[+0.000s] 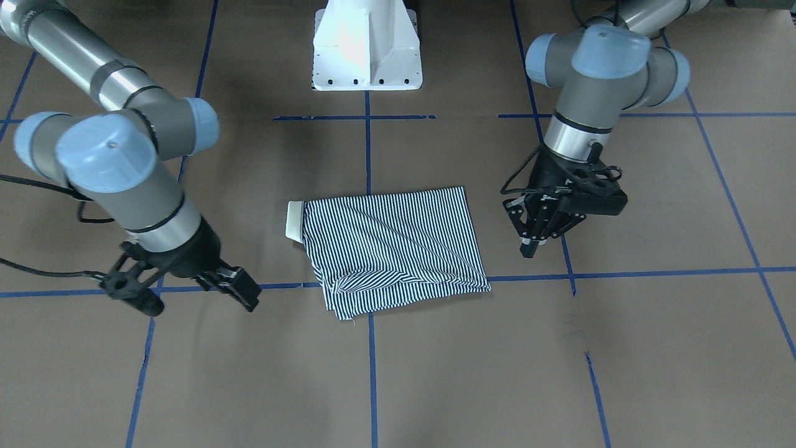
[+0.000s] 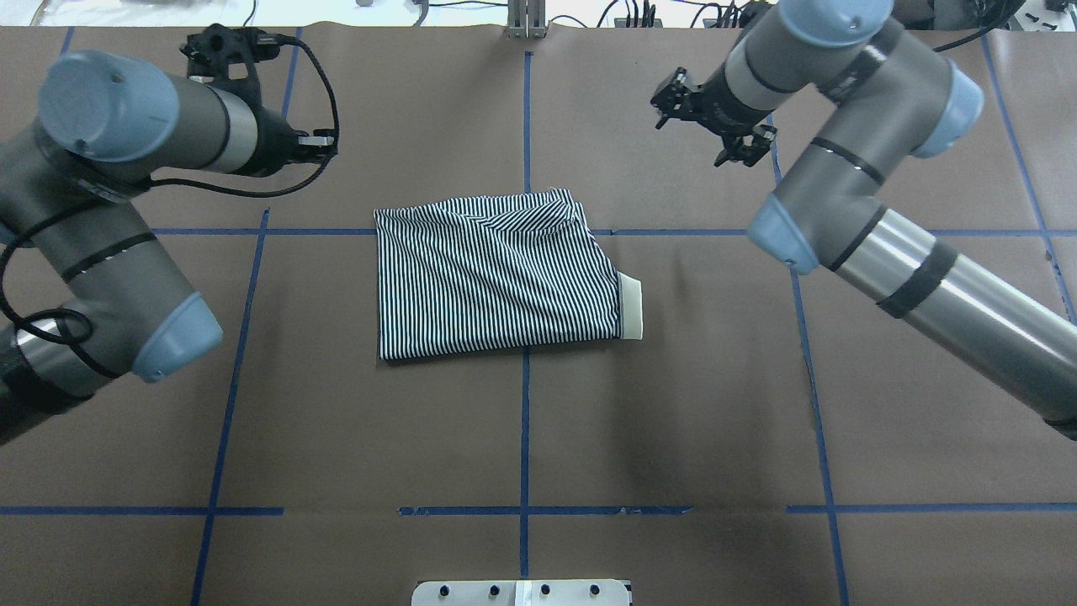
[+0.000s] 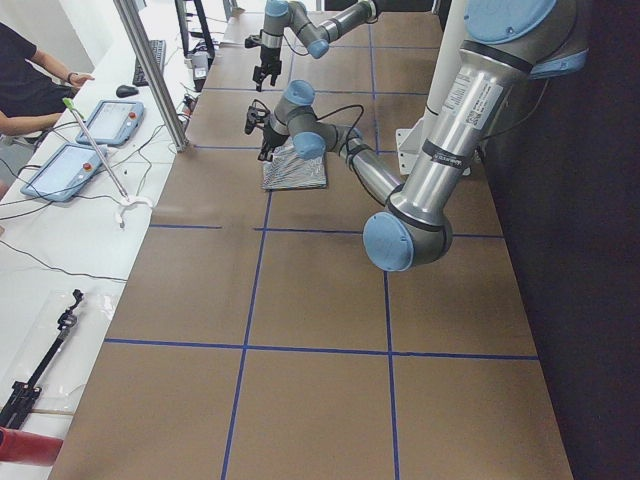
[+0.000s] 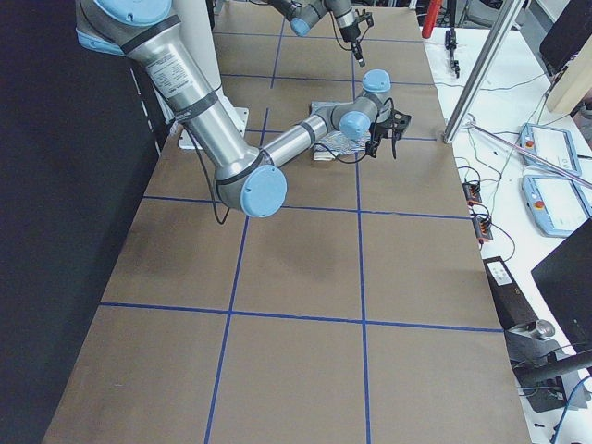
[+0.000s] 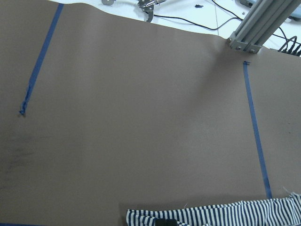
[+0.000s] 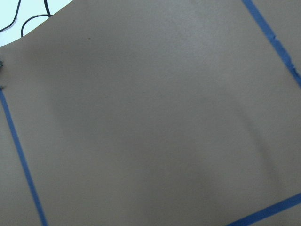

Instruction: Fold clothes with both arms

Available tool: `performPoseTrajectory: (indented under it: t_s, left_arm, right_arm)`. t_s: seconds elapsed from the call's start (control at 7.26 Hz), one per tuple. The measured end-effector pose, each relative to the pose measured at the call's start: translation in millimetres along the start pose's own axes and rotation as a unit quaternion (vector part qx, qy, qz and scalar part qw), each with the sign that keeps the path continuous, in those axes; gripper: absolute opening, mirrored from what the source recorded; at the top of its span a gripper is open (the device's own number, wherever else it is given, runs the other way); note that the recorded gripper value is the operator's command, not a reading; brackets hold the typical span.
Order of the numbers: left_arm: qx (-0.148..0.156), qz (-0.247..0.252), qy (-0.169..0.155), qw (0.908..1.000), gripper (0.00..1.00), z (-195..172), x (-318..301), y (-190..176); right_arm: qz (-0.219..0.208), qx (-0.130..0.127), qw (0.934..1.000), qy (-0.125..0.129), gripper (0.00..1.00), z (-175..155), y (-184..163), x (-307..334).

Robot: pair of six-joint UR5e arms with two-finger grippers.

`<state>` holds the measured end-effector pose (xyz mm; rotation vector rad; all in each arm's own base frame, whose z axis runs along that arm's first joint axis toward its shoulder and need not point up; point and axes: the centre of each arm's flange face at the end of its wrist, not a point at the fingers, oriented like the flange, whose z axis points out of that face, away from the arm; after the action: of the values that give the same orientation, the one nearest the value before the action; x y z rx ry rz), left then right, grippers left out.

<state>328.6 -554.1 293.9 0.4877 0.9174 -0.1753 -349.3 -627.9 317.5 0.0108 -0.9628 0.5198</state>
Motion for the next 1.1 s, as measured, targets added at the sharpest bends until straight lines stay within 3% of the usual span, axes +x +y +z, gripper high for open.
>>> performPoseTrajectory:
  t_s: [0.14,0.28,0.69,0.83,1.1]
  left_arm:
    - [-0.005,0.039,-0.015,0.9991,0.55,-16,-57,-24]
    - [-0.010,0.082,-0.031,0.9961,1.00,-37,-120,-49]
    - [-0.042,0.140,-0.068,0.9869,1.00,-103,-297,-80]
    - [-0.084,0.128,-0.074,0.9854,1.00,-123,-342,-77]
    - [-0.193,0.126,-0.076,0.9702,1.00,-133,-403,-41]
  right_arm:
    - [-0.042,-0.004,0.9991,0.008,1.00,-20,-37,58]
    - [-0.082,-0.007,0.9965,0.015,1.00,-42,-73,118]
    - [-0.195,-0.002,0.9798,0.045,1.00,-101,-143,302]
    - [-0.218,-0.005,0.9741,0.059,1.00,-114,-149,352]
    - [-0.245,-0.031,0.9657,0.081,1.00,-127,-146,413]
